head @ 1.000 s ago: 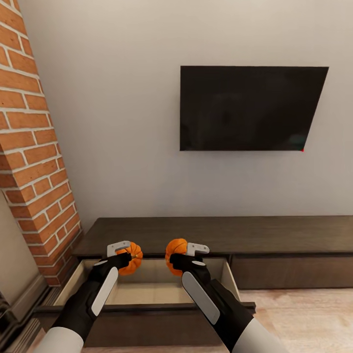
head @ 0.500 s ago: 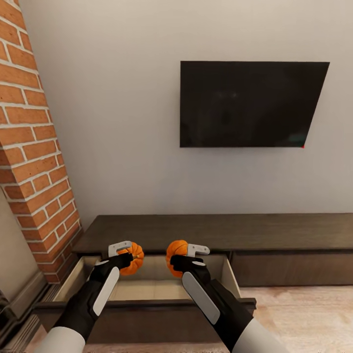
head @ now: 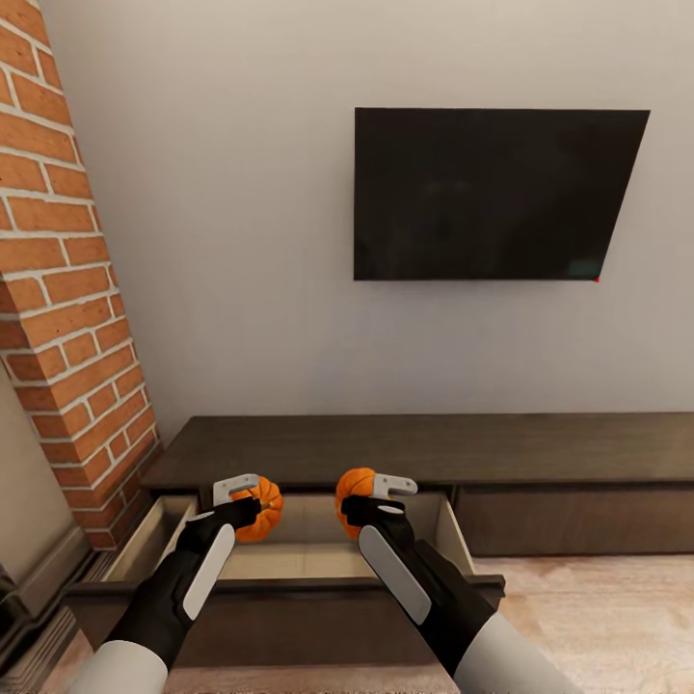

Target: Place each of the two pumpkins and all three candles from the living room inside a cabinet in the living room (use any cabinet), then make sure every cabinet is closed, and position the cauldron so it is next to a table in the living room.

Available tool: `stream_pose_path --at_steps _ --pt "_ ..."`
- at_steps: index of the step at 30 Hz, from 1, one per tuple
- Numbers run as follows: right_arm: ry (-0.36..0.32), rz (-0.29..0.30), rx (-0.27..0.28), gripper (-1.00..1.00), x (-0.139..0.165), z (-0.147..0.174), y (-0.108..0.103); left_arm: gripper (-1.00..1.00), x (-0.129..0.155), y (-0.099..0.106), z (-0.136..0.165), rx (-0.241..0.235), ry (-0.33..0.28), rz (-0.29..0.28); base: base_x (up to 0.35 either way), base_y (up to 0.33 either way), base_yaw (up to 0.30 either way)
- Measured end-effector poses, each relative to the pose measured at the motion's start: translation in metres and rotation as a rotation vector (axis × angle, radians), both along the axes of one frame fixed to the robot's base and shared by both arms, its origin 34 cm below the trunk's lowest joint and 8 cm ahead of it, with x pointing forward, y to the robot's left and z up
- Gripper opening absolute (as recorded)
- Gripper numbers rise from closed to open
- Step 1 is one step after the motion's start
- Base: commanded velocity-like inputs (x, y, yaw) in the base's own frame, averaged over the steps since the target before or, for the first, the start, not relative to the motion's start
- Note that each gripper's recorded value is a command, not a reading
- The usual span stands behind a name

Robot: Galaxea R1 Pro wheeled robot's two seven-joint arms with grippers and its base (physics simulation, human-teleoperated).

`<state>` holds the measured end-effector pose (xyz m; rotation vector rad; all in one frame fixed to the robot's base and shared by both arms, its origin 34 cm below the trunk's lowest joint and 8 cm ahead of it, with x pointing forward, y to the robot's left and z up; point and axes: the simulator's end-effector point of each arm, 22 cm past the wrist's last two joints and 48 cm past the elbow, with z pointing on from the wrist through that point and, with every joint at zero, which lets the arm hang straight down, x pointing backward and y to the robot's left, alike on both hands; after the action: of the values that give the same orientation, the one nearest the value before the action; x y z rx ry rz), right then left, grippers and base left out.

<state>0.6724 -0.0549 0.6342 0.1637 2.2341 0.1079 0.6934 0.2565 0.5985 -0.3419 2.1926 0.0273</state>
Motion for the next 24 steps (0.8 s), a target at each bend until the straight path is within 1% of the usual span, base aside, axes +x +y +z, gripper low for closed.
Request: stream_pose_path --at_steps 18,24 --pt "-0.006 0.005 0.015 -1.00 -0.008 -0.037 0.001 -1.00 -0.009 0.001 -0.039 0.002 -0.001 0.000 0.000 0.000 0.000" --pt "-0.007 0.005 0.018 -1.00 -0.008 -0.036 0.002 -1.00 -0.009 0.000 -0.039 0.000 -0.002 -0.001 0.000 0.000 0.000"
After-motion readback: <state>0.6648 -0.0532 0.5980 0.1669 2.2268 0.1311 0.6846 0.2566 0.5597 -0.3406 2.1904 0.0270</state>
